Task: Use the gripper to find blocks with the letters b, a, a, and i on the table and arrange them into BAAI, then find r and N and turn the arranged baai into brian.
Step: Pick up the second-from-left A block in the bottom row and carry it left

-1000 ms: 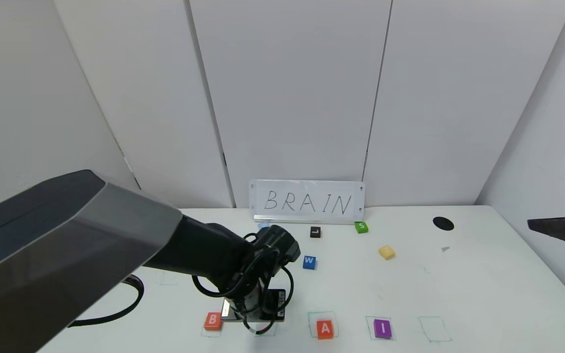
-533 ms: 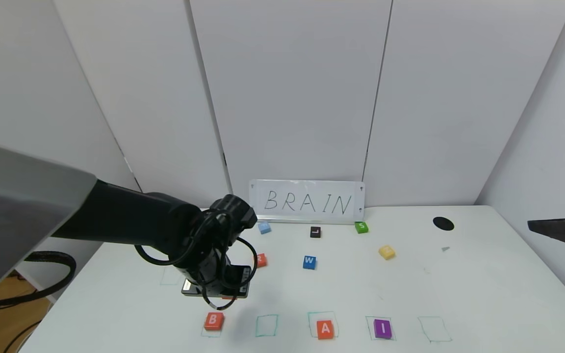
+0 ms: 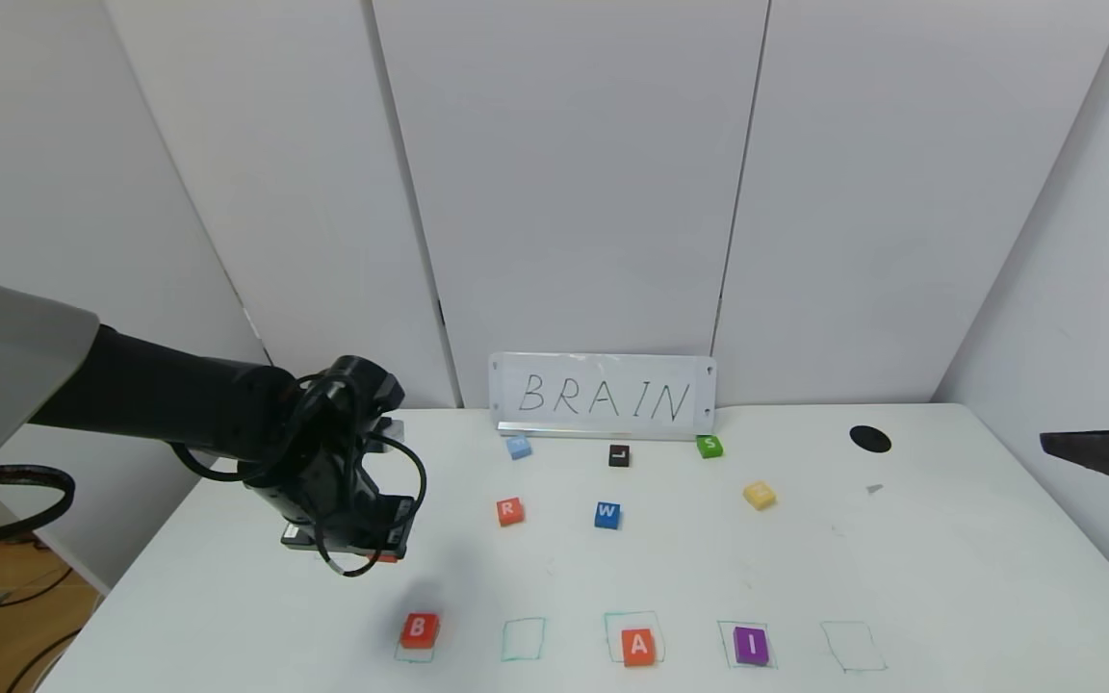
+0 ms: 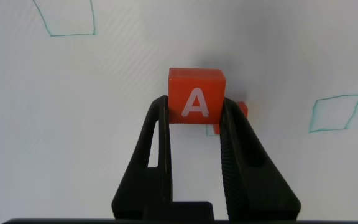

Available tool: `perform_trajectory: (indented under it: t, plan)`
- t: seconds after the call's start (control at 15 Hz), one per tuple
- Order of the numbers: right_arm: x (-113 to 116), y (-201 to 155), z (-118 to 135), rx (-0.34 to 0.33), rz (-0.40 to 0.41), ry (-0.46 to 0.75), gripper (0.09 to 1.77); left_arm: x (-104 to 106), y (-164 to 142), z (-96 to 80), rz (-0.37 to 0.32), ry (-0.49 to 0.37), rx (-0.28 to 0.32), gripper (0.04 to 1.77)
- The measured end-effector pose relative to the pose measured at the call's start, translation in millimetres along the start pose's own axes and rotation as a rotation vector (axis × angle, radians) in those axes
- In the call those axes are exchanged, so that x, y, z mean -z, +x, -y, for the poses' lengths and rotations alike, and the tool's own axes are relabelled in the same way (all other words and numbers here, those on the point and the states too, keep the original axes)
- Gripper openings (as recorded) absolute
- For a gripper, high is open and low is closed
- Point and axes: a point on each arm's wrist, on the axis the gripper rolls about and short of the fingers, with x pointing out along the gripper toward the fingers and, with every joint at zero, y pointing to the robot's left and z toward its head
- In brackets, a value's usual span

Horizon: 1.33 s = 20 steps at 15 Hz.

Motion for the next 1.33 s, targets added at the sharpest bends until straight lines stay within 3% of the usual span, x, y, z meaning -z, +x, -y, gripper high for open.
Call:
perform_trajectory:
  t: [0.67, 1.0, 1.33]
  plan:
    - [1, 0, 0, -0.001, -0.001, -0.006, 1.71, -22, 18, -74.1, -0.004, 0.038, -0.042, 0.51]
    - [1, 0, 0, -0.001, -0.004, -0.008, 1.71, -29, 36, -85.9, -0.102, -0.011, -0.044, 0.51]
    - [2, 2, -2, -0.006, -0.006, -0.018, 1.71, -36, 56, -92.2, -0.127, -0.062, -0.044, 0.51]
